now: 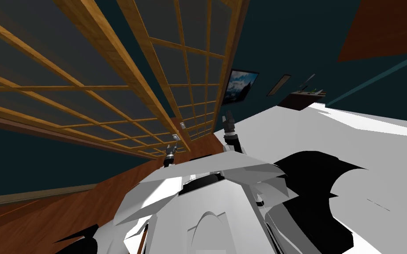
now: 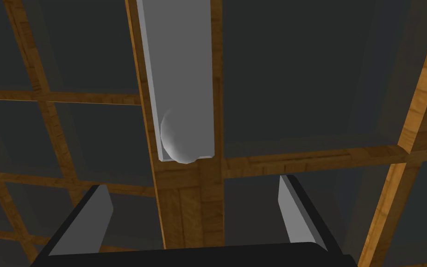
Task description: Pull the door open
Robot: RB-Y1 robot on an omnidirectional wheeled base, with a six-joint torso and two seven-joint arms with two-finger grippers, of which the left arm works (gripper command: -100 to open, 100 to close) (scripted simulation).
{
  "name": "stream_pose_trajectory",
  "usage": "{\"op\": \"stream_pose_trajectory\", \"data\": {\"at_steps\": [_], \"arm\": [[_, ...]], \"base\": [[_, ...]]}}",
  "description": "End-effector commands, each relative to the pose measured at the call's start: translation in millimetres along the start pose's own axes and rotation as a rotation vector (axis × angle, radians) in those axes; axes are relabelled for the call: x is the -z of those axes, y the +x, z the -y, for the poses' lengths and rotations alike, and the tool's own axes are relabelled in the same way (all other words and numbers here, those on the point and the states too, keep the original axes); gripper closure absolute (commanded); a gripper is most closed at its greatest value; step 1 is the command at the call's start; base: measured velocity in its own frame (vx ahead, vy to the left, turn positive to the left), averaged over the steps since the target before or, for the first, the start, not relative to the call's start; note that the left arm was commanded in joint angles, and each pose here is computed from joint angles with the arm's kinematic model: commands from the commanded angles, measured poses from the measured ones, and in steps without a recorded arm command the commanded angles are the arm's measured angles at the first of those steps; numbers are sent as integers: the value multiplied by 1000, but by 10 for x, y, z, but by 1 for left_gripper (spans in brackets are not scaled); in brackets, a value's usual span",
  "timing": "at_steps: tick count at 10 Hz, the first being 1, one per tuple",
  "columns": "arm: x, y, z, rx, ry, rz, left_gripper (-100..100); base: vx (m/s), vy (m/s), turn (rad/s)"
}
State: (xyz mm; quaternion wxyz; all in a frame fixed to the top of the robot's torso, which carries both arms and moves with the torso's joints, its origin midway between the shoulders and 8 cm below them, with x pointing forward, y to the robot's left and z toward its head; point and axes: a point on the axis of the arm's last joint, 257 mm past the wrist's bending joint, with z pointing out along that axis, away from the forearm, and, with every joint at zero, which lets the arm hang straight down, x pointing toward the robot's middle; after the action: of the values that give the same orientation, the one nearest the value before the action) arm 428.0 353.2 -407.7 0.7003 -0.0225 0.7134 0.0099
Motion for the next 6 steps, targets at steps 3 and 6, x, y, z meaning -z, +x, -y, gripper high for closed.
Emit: {"op": "stream_pose_trajectory", "data": {"at_steps": [3,6], "arm": [[-28,-55,-27,-7,11,10,-100],[-7,-77,-169,-5,-11,14,-100]], "base": [[-75,6,-51],[186,-25,-75]]}}
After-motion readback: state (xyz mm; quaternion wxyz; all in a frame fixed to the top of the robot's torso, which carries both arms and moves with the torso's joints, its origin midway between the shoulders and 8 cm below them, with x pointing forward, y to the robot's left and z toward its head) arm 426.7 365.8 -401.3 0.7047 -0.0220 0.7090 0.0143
